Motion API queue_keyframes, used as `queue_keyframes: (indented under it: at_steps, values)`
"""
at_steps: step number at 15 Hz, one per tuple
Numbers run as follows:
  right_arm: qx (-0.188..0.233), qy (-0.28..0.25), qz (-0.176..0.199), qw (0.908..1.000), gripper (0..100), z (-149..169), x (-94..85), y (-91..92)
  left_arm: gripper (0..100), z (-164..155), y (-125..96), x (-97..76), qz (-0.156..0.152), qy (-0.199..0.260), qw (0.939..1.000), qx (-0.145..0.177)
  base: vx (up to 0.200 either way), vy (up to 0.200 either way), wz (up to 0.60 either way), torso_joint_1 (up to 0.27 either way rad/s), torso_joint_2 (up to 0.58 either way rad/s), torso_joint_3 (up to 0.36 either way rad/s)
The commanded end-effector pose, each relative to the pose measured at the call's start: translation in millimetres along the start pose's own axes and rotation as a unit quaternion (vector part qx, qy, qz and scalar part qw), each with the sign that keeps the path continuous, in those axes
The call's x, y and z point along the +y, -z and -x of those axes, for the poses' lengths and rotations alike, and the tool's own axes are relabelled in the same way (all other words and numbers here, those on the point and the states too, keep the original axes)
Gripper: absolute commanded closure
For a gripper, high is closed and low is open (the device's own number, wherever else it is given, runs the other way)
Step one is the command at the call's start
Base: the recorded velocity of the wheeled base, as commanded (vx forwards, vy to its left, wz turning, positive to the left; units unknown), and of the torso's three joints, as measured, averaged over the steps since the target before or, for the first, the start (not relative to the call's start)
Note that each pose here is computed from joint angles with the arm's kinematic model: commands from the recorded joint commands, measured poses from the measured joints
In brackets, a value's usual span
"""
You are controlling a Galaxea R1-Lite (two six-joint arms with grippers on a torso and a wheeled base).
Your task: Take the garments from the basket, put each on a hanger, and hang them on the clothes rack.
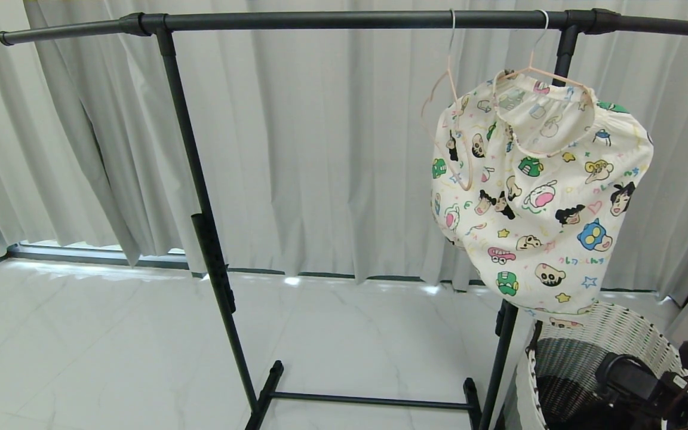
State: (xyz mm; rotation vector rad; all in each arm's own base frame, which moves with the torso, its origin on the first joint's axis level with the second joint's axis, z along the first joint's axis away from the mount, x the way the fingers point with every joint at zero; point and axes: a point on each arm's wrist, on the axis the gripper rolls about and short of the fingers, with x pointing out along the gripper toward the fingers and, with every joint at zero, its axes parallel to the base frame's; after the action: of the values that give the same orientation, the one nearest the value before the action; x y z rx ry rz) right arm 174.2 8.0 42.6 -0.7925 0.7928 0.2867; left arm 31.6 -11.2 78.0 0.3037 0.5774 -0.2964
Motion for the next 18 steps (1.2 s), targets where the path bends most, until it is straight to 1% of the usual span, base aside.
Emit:
queue_keyframes:
  at_steps: [1, 2, 3, 5, 6, 7, 9, 10, 12, 14, 15, 16, 17, 18]
  values:
    - [-0.026, 0.023, -0.026, 0.9991, 100, 42.2, -20.4, -15.2, 0, -0.3, 0.2, 0.0, 0.004, 0.000, 1.0000, 0.003, -0.200, 0.000, 0.00, 0.002, 0.00, -0.012]
    - [-0.020, 0.015, -0.030, 0.9993, 100, 49.1, -22.9, -17.3, 0, -0.3, 0.2, 0.0, 0.007, 0.000, 1.0000, 0.003, -0.200, 0.000, 0.00, 0.007, 0.00, 0.002]
    - [-0.001, -0.007, -0.048, 0.9988, 100, 74.6, -32.0, -25.2, 0, -0.4, 0.3, -0.1, 0.021, 0.000, 0.9998, 0.005, -0.200, 0.000, 0.00, 0.007, 0.00, 0.002]
    - [0.004, -0.030, -0.069, 0.9971, 100, 98.7, -35.3, -34.3, 0, -0.2, 0.8, -0.1, 0.026, 0.000, 0.9996, 0.005, -0.200, 0.000, 0.00, 0.002, 0.00, 0.005]
    - [-0.007, -0.044, -0.081, 0.9957, 100, 112.1, -33.4, -40.9, 0, 0.0, 1.0, -0.1, 0.025, 0.000, 0.9997, 0.005, -0.200, 0.000, 0.00, 0.002, 0.00, 0.002]
    - [-0.019, -0.052, -0.083, 0.9950, 100, 119.0, -31.6, -45.7, 0, 0.0, 1.0, -0.1, 0.026, 0.000, 0.9996, 0.005, -0.200, 0.000, 0.00, -0.002, 0.00, -0.002]
    - [-0.038, -0.066, -0.074, 0.9944, 100, 126.5, -29.5, -55.9, 0, 0.2, 1.1, 0.0, 0.027, 0.000, 0.9996, 0.004, -0.200, 0.000, 0.00, 0.002, 0.00, 0.007]
    - [-0.049, -0.073, -0.063, 0.9941, 100, 129.0, -28.6, -62.4, 0, 0.5, 1.1, 0.0, 0.027, -0.001, 0.9996, 0.002, -0.200, 0.000, 0.00, -0.002, 0.00, 0.002]
    - [-0.075, -0.092, -0.047, 0.9918, 100, 131.2, -26.2, -81.1, 0, 1.6, 1.4, 0.2, 0.028, -0.001, 0.9996, -0.004, -0.200, 0.000, 0.00, 0.000, 0.00, 0.000]
    - [-0.102, -0.120, -0.047, 0.9864, 100, 135.0, -19.3, -104.8, 0, 2.0, 1.6, 0.3, 0.029, -0.001, 0.9996, -0.007, -0.200, 0.000, 0.00, 0.002, 0.00, 0.005]
    - [-0.117, -0.141, -0.051, 0.9817, 100, 138.5, -12.6, -119.7, 0, 2.0, 1.6, 0.3, 0.029, -0.001, 0.9996, -0.007, -0.200, 0.000, 0.00, 0.002, 0.00, 0.002]
    - [-0.123, -0.150, -0.054, 0.9795, 100, 140.0, -9.3, -127.1, 0, 2.2, 1.6, 0.3, 0.029, -0.001, 0.9995, -0.008, -0.200, 0.000, 0.00, 0.007, 0.00, 0.002]
    - [-0.137, -0.172, -0.059, 0.9737, 100, 143.6, -0.3, -144.0, 0, 2.9, 1.8, 0.4, 0.029, -0.001, 0.9995, -0.013, 0.000, 0.000, 0.00, 0.000, 0.00, 0.000]
    - [-0.147, -0.188, -0.060, 0.9692, 100, 146.3, 6.8, -156.4, 0, 3.3, 1.9, 0.4, 0.029, -0.001, 0.9995, -0.015, 0.000, 0.000, 0.00, 0.000, 0.00, 0.000]
